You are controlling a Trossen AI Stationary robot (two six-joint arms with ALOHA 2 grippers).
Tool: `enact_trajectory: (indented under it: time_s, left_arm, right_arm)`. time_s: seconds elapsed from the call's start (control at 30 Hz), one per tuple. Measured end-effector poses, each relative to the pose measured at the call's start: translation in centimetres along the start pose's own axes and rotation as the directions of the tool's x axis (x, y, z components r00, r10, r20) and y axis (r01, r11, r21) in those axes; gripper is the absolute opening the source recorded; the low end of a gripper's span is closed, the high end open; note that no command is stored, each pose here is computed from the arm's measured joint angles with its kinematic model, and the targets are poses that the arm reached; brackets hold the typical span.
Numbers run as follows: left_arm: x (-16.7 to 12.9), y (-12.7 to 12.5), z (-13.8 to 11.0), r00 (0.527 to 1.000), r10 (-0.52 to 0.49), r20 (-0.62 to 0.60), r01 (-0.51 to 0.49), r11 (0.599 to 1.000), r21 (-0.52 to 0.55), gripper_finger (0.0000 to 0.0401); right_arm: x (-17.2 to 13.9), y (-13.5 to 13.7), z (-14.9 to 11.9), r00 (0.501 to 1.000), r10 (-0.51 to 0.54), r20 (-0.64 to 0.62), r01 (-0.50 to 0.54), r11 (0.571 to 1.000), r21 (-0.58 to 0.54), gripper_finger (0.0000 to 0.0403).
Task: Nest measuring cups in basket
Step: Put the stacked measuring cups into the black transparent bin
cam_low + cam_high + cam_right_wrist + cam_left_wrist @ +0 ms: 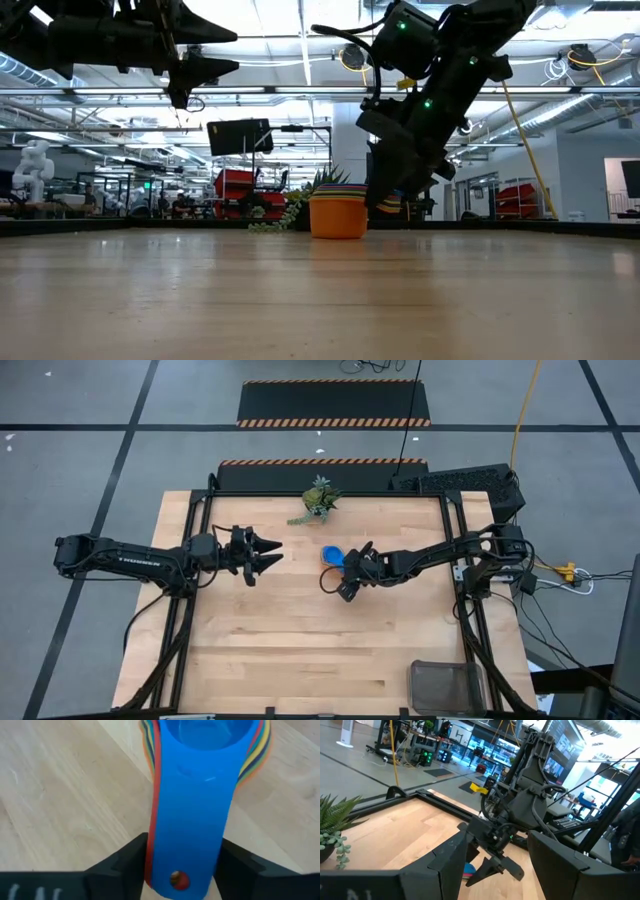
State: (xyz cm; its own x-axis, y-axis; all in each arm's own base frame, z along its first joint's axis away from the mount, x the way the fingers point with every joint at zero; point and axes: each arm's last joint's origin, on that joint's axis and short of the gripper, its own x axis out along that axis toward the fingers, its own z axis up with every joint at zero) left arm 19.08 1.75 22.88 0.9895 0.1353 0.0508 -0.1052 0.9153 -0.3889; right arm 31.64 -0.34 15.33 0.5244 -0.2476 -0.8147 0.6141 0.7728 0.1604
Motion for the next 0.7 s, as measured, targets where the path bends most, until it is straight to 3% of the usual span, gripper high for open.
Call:
enact_trajectory:
  time_s: [0.3,0.7]
  left_arm:
    - [0.00,0.00,0.00,1.000,0.001,0.000,-0.001,1.000,0.000,0.0214]
    - [0.00,0.15,0.06,0.998,0.052,0.022,-0.052,0.999,0.003,0.0214]
  right_arm:
    - [0.00,0.00,0.00,1.000,0.000,0.000,0.000,1.000,-0.009,0.0149]
    - [-0.22,0.01,0.12,1.000,0.002,0.008,-0.002,0.999,-0.035,0.0185]
